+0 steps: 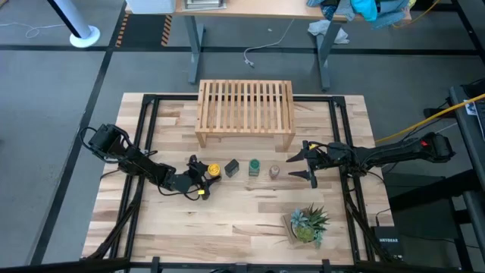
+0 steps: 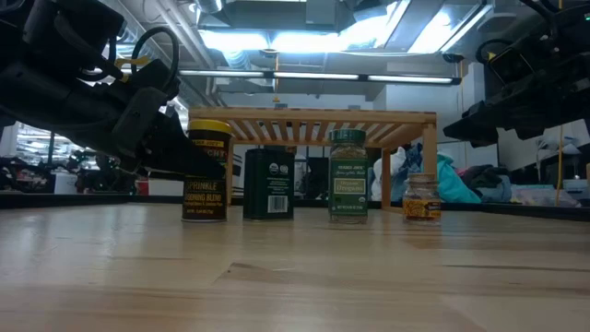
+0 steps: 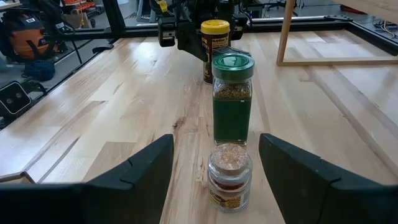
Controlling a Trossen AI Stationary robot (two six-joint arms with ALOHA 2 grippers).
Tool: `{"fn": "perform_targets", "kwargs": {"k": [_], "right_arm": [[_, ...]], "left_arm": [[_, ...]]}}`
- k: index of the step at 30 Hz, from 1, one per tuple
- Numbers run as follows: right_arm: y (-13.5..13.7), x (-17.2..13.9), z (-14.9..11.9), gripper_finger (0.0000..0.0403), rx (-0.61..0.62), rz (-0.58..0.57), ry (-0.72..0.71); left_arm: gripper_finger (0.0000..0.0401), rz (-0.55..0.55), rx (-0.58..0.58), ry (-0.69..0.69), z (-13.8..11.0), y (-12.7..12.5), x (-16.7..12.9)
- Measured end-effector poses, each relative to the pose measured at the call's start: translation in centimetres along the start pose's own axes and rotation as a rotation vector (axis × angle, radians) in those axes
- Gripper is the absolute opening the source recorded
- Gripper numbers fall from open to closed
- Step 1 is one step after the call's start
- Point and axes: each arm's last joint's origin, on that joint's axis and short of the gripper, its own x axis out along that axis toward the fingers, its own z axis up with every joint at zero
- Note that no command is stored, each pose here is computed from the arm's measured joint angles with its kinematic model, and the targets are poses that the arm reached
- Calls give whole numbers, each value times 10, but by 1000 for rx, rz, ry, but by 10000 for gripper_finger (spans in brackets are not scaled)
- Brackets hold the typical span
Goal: Shelf spices
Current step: Remove the yellow seasoning from the shelf
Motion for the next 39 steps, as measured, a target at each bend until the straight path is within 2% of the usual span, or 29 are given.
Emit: {"fn": "perform_targets", "kwargs": {"k": [11,24,27,29,39], "right_arm": [[0,0,0,243,0,0,0],[0,0,0,243,0,0,-1],[0,0,0,243,0,0,-1],[0,0,0,243,0,0,-1],[0,0,0,243,0,0,-1]], "left_arm": [[214,0,-11,-1,0,0,0],[214,-7,-79,-21,3,-1,0],[216,33,-88,-47,5,2,2],[221,63,-113,-60,6,4,3],[273,59,-114,-51,4,3,2]]}}
